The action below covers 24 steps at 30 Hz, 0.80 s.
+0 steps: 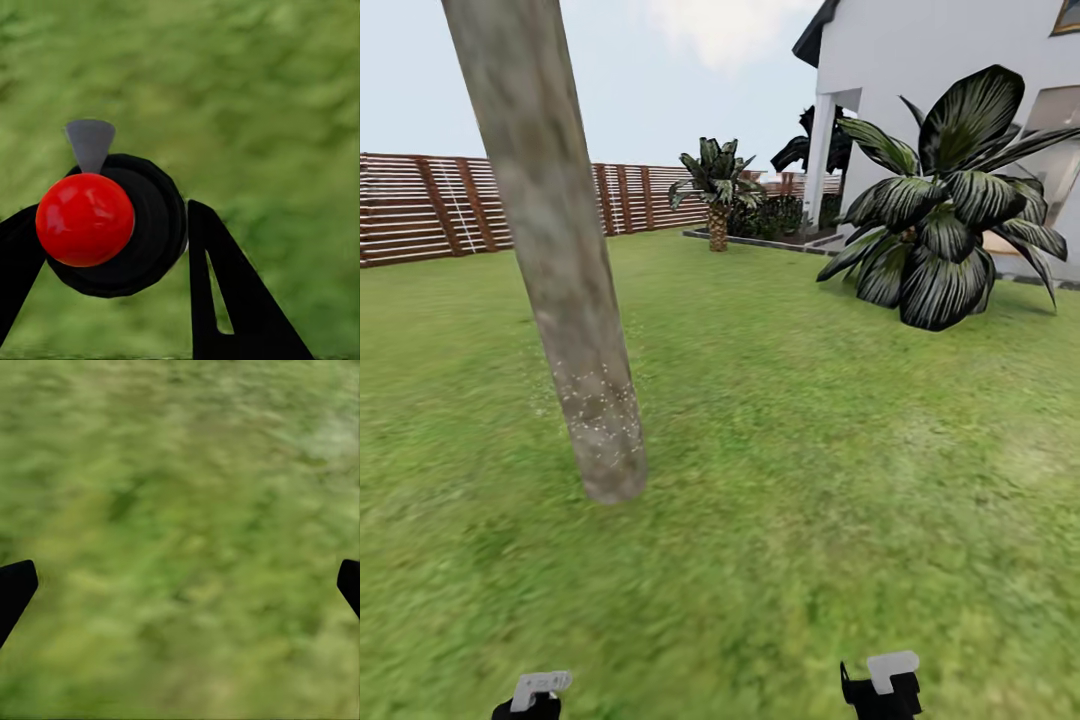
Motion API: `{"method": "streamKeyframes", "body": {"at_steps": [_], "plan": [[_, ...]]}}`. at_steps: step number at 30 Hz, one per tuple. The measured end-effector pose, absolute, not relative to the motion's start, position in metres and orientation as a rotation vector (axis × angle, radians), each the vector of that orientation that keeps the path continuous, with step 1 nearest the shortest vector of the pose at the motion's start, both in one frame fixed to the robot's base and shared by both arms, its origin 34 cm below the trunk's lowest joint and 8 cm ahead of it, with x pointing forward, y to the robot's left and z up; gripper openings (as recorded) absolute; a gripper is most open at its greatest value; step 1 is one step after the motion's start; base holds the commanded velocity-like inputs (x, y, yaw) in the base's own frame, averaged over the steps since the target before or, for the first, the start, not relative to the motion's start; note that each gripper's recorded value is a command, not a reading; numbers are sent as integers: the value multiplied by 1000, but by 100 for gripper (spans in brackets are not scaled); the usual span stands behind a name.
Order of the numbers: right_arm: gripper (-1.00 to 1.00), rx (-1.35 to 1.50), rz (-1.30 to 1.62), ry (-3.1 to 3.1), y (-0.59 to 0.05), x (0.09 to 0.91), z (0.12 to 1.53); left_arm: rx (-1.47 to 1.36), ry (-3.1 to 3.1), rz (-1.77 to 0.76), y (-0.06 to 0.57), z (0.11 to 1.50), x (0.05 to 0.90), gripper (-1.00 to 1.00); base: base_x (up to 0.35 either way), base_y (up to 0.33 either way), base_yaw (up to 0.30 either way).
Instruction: In the garden, pick up the pesticide atomizer on the floor and spray pesticide onto both trees until each tree trunk is fully covered.
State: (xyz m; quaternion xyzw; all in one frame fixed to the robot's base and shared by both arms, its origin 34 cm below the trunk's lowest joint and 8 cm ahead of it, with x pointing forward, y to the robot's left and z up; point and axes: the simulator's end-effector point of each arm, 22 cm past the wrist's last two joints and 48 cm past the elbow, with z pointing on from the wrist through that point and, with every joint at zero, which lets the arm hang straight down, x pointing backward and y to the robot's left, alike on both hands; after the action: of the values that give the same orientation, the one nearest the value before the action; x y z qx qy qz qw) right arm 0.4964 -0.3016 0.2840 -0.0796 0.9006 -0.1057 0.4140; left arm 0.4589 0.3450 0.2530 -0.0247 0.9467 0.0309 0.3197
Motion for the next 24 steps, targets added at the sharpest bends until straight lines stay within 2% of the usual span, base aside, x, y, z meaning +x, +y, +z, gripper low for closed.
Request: {"method": "streamKeyframes", "body": {"at_steps": [9, 24], "plan": [[100, -201, -265, 2263, -301, 496, 284, -107, 2485, 82, 347, 253, 459, -100, -322, -23, 277], [100, -202, -266, 2265, -301, 496, 284, -156, 2477, 81, 349, 254, 460, -100, -281, -202, 277]]}}
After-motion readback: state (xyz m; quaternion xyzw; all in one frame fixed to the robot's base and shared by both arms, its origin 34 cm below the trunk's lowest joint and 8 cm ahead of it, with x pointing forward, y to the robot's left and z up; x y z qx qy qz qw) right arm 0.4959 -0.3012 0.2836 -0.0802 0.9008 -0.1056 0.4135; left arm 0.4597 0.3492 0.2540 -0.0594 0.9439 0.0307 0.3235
